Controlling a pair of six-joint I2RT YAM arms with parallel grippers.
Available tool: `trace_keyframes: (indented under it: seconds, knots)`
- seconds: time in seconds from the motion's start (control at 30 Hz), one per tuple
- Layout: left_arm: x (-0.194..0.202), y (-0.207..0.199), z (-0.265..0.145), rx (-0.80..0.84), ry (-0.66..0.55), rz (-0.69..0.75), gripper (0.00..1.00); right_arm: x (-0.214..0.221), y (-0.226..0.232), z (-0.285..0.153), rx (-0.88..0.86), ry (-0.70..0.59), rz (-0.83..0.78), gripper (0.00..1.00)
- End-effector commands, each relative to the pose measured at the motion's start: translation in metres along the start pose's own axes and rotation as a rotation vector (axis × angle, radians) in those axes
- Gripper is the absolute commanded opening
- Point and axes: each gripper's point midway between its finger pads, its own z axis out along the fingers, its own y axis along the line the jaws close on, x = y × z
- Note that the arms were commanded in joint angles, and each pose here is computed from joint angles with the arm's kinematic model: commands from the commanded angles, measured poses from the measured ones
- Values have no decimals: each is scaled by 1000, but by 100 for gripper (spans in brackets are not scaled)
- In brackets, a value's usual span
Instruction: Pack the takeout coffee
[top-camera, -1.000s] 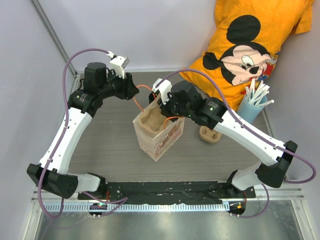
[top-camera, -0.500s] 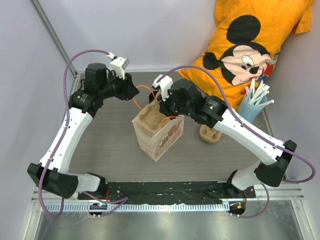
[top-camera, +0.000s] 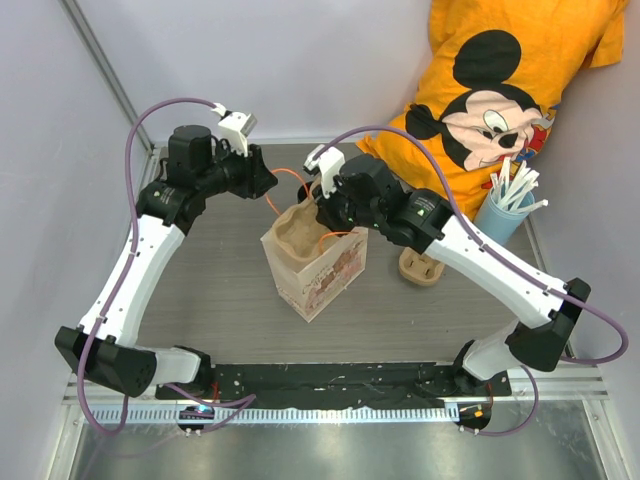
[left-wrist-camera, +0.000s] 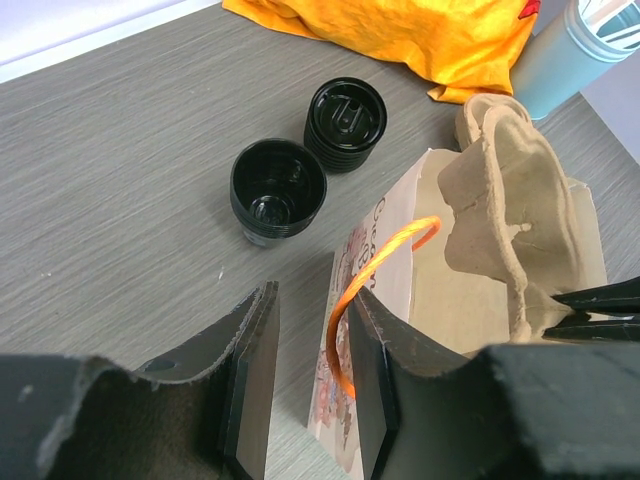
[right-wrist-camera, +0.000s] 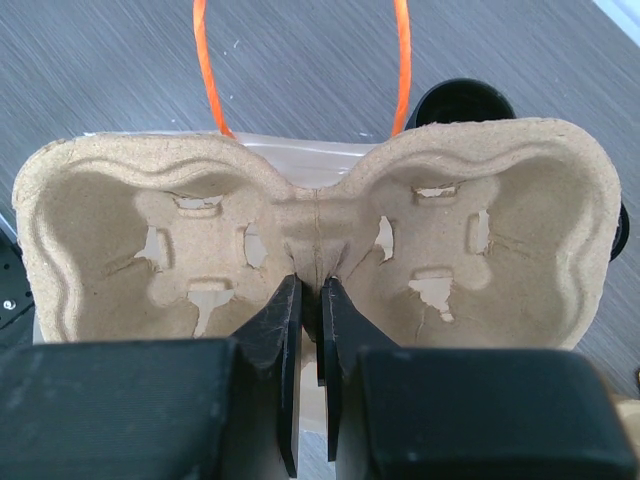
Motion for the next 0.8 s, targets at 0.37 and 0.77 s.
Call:
trace_keyframes:
  seconds: [0.37,0.77]
  knots:
    - [-8,4,5,4,-38,-7,38,-7,-2,4,29,-47,59,1]
    - [-9,9,8,-15,-40,-23,35,2,1,9,120,-28,-66,1]
